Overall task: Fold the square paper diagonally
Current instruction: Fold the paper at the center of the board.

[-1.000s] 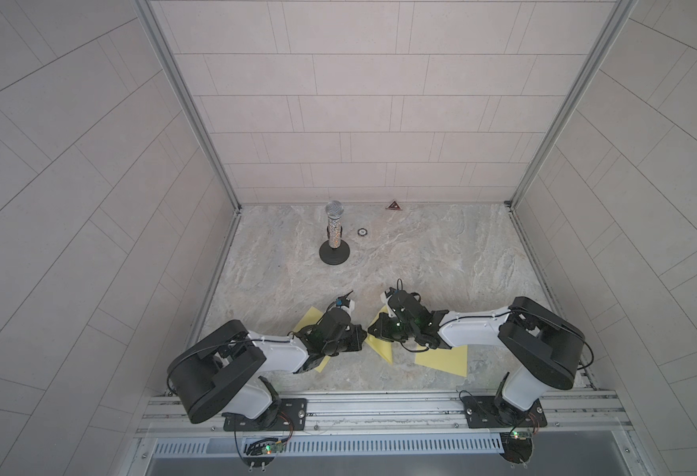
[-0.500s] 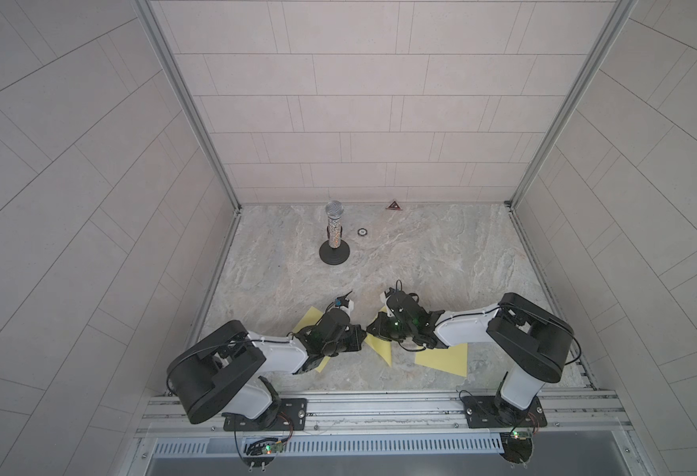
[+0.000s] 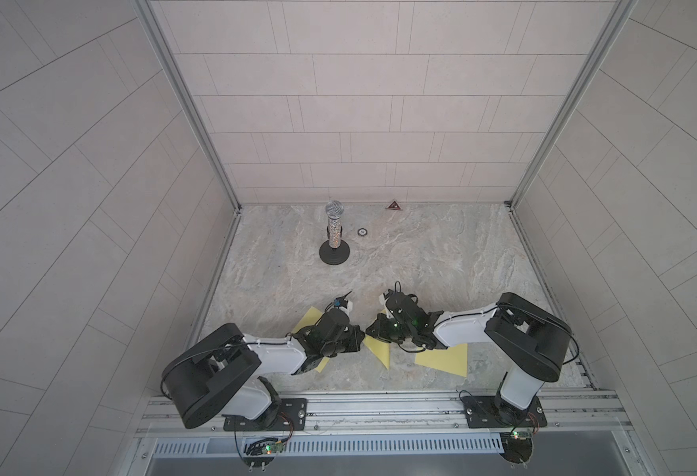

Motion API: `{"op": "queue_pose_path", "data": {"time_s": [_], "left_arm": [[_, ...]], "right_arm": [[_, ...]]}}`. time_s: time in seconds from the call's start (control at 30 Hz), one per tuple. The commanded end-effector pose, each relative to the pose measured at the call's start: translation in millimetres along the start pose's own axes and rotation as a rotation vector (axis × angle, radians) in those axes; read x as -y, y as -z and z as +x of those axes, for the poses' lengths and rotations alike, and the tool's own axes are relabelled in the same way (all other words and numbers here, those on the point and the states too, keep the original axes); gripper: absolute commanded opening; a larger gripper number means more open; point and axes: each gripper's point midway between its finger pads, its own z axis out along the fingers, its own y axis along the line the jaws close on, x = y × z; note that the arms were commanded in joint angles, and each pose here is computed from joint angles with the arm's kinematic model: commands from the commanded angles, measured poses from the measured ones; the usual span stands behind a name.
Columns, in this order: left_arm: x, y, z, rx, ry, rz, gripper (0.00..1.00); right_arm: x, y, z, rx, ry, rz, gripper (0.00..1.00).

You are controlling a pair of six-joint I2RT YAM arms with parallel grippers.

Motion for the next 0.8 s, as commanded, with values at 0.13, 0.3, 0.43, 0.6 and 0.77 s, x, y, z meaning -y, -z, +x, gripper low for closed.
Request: {"op": "queue_pose_path", "data": {"time_s": [0.13, 0.3, 0.43, 0.6, 0.77], "left_arm": [[-37.7, 10.5, 29.6, -0.105, 0.059, -0.143, 0.0], [-21.5, 13.2, 21.6, -0.094, 0.079, -0.054, 0.0], [-20.0, 15.2, 15.2, -0.084, 0.111, -0.005, 0.0], [-8.8, 17.0, 6.4, -0.083, 0.12, 0.088, 0.0], [-6.5, 20.1, 3.5, -0.081, 0.092, 0.099, 0.0]], "right_arm": [[26.9, -2.1, 12.8, -0.042, 0.006, 0.1, 0.0], [27.0, -0.8, 13.6, -0.045, 0.014, 0.107, 0.0], [25.8, 0.4, 13.8, -0.045, 0.021, 0.11, 0.0], [23.4, -0.1, 15.0, -0.049, 0.033, 0.114, 0.0], [21.2, 0.4, 14.5, -0.048, 0.038, 0.113, 0.0]]}}
